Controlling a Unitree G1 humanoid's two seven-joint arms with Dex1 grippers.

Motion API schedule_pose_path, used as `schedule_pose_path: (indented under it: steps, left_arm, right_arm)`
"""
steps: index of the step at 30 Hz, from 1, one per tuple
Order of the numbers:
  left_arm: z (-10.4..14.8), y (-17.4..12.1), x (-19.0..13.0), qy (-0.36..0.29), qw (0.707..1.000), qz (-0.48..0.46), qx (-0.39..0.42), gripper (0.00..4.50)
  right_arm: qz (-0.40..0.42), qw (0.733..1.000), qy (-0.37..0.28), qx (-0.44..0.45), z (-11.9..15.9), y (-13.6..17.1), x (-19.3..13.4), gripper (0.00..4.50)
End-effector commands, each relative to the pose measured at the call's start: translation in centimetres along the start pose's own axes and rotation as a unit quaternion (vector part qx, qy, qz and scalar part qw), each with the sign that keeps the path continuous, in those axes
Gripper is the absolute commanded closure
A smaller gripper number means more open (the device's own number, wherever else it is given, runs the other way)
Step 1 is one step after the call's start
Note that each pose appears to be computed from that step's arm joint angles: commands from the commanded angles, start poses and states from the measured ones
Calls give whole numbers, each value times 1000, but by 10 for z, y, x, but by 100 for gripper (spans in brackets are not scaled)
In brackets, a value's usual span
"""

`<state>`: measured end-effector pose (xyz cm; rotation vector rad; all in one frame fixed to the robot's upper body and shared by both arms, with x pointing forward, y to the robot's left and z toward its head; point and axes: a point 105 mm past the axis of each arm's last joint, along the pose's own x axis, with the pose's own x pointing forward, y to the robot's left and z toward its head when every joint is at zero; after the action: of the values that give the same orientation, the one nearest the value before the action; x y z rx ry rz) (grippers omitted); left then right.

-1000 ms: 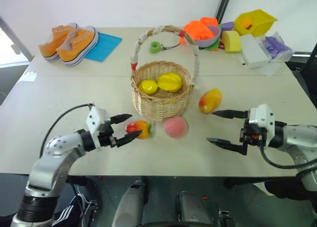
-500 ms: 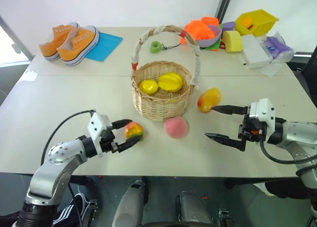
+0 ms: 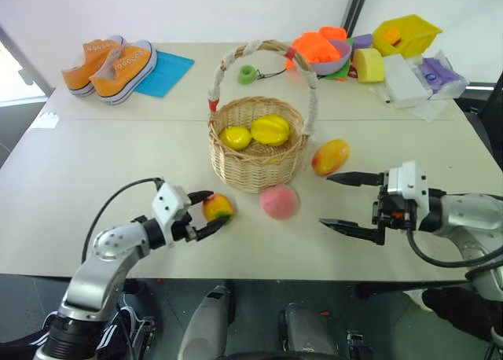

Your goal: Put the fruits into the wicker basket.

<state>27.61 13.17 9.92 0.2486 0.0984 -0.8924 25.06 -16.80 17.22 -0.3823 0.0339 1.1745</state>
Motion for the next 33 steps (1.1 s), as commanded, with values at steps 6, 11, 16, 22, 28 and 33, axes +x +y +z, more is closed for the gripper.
schedule_pose_path:
  steps: [6, 11, 16, 22, 28, 33]
  left_arm:
    - [-14, -17, 12, 34, 997, -52, -50, 163]
    - [-3, 1, 1, 7, 997, -17, -78, 191]
    - [29, 8, -2, -57, 996, -6, -67, 192]
    - [128, 2, -10, -178, 982, -43, -39, 193]
    - [165, 20, 3, -225, 974, 3, -32, 193]
    - [158, 41, 40, -223, 972, 71, -32, 193]
  right_arm:
    - [-2, 999, -14, -35, 15, -1, -3, 0]
    - [-12, 999, -6, -30, 10, -4, -8, 0]
    - [-9, 999, -8, -39, 10, -6, -6, 0]
    - [-3, 999, -23, -32, 11, -5, -3, 0]
    - [-26, 997, -66, -27, 22, -13, -2, 0]
    - [-80, 988, -131, -23, 44, -31, -7, 0]
